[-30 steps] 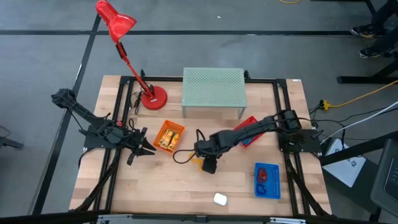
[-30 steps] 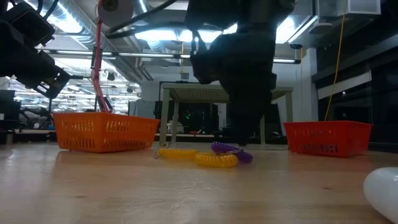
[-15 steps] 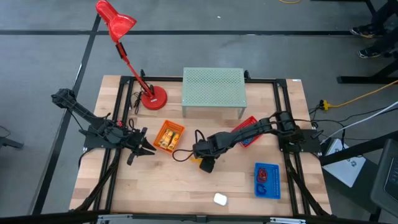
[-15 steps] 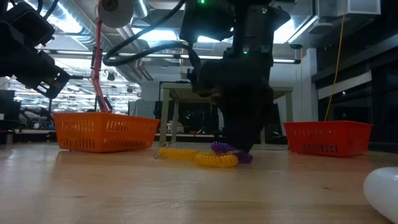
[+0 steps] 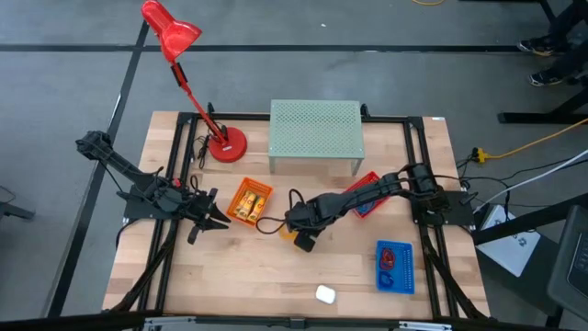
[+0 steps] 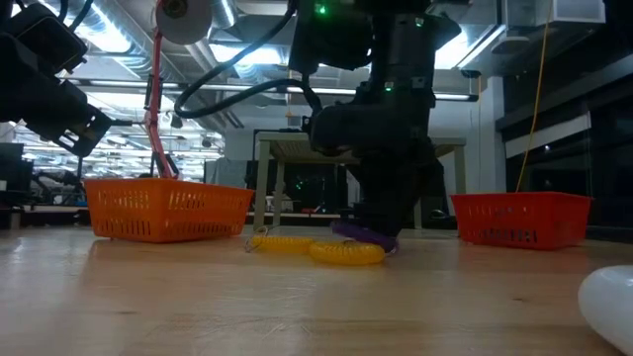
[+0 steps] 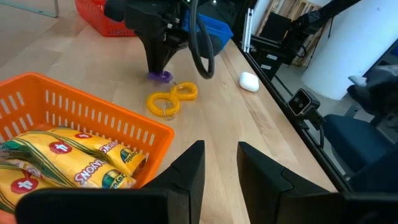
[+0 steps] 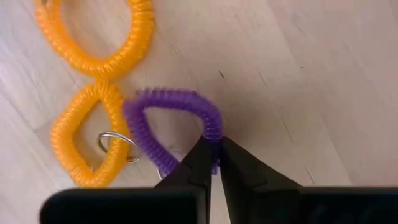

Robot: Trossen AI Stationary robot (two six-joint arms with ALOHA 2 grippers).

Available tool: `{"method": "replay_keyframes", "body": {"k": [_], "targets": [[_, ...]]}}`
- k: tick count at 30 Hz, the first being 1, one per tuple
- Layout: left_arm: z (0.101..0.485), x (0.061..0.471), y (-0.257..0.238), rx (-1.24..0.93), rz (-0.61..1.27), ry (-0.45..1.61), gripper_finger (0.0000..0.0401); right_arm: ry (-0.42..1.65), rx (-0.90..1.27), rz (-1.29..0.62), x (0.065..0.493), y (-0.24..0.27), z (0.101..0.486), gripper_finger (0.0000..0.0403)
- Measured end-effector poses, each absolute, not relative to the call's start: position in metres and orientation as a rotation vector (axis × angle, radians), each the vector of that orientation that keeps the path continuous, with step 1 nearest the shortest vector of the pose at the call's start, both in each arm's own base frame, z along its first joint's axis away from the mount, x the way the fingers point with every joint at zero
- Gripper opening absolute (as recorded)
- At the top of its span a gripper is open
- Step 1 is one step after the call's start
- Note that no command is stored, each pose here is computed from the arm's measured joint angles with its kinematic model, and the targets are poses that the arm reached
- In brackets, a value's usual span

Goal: Pick & Place Office Desk Supplies
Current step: Put the violet spring keychain into the blue bin

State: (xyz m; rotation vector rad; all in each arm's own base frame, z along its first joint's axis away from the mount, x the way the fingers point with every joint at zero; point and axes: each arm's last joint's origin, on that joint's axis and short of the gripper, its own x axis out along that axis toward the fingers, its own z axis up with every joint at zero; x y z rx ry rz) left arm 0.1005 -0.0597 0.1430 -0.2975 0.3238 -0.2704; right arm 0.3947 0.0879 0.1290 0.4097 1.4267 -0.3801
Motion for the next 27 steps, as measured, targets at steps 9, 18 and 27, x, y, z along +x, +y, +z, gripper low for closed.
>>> {"method": "replay_keyframes", "body": {"k": [9,18,27], "targets": [[0.143,0.100,-0.060,-0.297,-0.271,0.324,0.0090,1.284,0.465,-0.396,0.371,0.081,0.210,0.0006],[0.143,0.100,-0.060,-0.297,-0.271,0.324,0.0090,1.245,0.527,-0.575,0.282,0.087,0.305,0.0003],[0.143,0.100,-0.060,-0.297,-0.270,0.324,0.0090,1.343,0.704,-0.830,0.184,0.119,0.312,0.0003]]}}
